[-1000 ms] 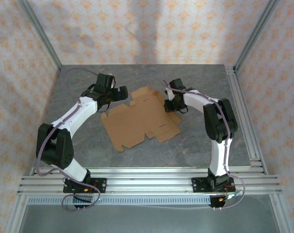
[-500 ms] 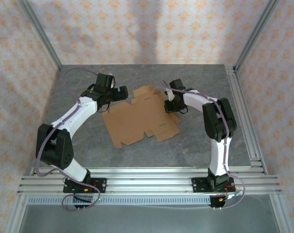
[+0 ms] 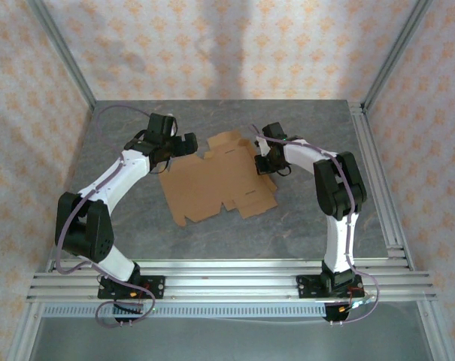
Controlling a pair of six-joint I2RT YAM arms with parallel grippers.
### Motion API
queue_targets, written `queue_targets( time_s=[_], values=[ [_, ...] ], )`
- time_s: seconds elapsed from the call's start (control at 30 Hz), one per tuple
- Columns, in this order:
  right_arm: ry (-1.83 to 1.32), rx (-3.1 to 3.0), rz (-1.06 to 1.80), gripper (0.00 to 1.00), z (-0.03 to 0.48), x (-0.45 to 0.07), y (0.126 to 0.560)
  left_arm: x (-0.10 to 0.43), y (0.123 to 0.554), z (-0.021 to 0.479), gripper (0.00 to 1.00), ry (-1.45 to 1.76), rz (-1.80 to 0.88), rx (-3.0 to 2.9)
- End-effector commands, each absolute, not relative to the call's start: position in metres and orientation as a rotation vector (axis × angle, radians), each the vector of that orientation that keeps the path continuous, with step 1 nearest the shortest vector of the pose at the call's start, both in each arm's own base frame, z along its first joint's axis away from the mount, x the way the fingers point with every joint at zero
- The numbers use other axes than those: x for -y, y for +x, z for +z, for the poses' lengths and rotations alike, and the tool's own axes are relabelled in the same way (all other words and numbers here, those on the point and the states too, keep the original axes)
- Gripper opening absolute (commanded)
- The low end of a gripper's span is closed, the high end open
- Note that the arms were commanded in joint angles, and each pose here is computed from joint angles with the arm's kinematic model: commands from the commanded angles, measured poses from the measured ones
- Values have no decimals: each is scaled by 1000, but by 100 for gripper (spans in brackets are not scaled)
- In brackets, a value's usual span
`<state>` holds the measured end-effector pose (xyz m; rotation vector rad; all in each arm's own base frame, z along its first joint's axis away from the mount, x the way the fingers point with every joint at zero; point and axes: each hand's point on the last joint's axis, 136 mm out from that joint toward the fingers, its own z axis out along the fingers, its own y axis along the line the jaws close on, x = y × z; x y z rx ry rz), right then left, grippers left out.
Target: Fold the paper box
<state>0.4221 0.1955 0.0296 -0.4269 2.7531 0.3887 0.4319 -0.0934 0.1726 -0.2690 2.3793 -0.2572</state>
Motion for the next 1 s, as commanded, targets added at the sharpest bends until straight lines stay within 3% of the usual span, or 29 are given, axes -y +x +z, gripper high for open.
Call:
queue_targets(
  time_s=[0.0, 0.97],
  values=[
    [-440, -2707, 374, 0, 48, -198, 422, 91, 432, 185, 100, -266, -270, -2347],
    [-1105, -2173, -481, 0, 117, -197, 437, 38, 437, 170, 100, -579, -400, -2294]
  ],
)
